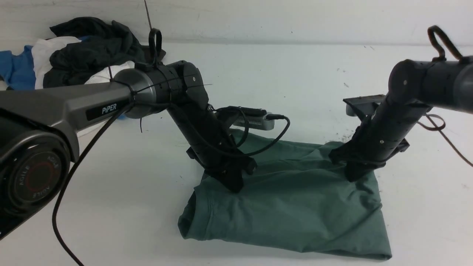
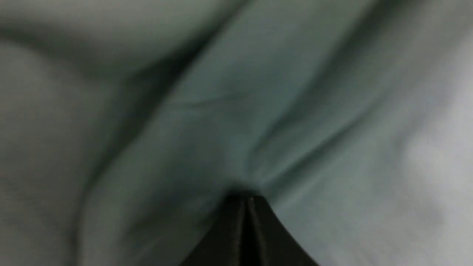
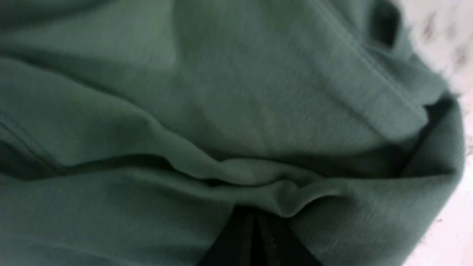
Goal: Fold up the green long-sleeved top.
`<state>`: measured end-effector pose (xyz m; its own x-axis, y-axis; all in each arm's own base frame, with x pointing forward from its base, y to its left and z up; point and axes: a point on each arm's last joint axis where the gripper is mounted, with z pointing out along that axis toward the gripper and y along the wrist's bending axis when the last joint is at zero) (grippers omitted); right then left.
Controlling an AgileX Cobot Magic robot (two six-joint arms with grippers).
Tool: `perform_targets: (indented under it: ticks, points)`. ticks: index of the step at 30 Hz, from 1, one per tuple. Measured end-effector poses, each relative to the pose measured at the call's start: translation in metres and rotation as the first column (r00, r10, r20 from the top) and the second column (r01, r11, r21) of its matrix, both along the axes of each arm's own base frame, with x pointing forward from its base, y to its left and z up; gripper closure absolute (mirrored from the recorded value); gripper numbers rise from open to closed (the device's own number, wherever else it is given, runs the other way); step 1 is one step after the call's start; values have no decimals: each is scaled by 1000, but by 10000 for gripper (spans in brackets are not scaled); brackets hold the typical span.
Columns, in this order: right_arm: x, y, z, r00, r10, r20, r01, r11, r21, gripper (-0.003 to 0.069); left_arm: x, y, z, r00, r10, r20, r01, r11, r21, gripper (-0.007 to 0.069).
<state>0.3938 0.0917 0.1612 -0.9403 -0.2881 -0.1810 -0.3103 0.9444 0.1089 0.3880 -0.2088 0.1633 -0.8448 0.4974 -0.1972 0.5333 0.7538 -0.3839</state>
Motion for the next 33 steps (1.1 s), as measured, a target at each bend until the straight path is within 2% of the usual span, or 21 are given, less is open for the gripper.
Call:
perform_targets:
  ticks: [6,11,15,19,25,26,29,31,33]
  points:
    - [8,3,-1,996,-39,78,36,998,43,672,5,8,-1,999,48,8,-48,998,32,629]
    - [16,6,0,994,-17,103,11,998,61,672,9,17,-3,997,77,9,-77,996,51,629]
    - [27,9,21,991,14,131,-22,998,55,672,11,31,18,992,120,44,-122,991,53,629]
    - [11,2,73,987,41,159,-45,999,27,672,3,50,75,977,147,155,-153,988,27,629]
    - [-33,-25,167,954,-39,299,32,999,26,672,-34,81,165,932,188,310,-195,981,-8,629]
    - [-51,-31,196,930,-56,362,46,998,36,672,-48,92,185,914,204,351,-210,977,-21,629]
    - [-74,-35,227,901,-72,428,55,997,53,672,-71,106,207,889,229,397,-231,972,-42,629]
    - [-112,-40,267,833,-95,545,52,994,94,672,-106,125,226,851,267,452,-267,961,-65,629]
    - [-130,-43,284,795,-110,596,52,992,113,672,-123,134,232,830,289,477,-286,955,-81,629]
